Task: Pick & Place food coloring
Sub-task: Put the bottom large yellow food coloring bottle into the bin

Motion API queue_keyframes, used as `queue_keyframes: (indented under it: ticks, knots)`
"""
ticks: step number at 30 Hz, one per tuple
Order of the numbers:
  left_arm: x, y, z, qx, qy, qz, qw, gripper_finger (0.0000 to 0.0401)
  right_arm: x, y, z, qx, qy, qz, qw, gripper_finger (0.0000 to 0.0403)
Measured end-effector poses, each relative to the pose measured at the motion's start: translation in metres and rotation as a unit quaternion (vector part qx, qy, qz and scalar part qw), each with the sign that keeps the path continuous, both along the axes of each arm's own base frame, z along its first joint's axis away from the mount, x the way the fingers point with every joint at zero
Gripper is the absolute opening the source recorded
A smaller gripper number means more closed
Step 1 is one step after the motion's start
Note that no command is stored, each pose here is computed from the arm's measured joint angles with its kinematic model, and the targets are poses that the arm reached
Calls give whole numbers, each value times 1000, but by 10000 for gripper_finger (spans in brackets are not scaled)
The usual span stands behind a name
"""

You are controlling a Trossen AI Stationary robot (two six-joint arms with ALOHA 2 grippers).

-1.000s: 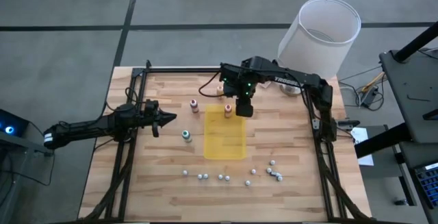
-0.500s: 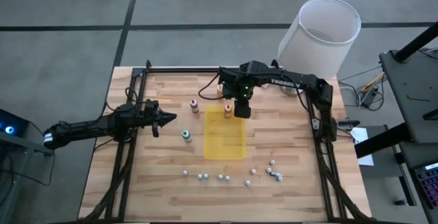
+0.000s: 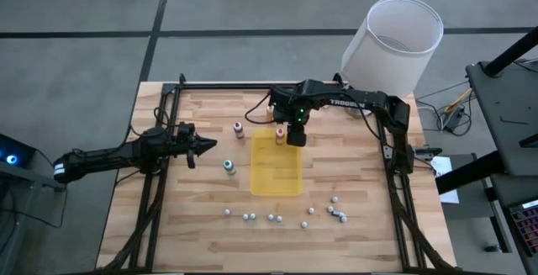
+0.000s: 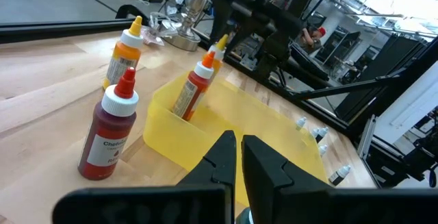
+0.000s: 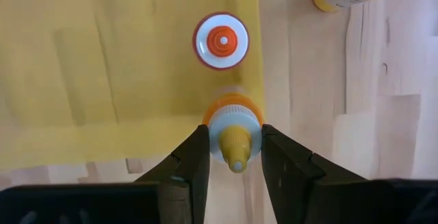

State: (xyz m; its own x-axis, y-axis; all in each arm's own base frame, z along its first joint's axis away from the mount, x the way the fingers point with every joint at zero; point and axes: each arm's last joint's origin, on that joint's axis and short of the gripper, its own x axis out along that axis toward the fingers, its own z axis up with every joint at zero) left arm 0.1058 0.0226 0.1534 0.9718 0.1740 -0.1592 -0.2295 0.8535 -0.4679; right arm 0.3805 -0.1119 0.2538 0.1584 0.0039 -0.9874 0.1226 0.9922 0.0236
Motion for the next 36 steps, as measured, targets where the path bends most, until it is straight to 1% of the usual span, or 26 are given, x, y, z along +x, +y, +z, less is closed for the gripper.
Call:
queue_keyframes:
  ticks: [7,25,36]
  knots:
    - [0,0,0,0,0,0,1000,0,2,-1,-7,-3,-11,-3,1000,103]
    - [0,0,0,0,0,0,1000,0,2,-2,-8,1,-15,-8,1000,102]
    - [0,0,0,0,0,0,1000,0,2,-2,-14,2,-17,-12,1000,102]
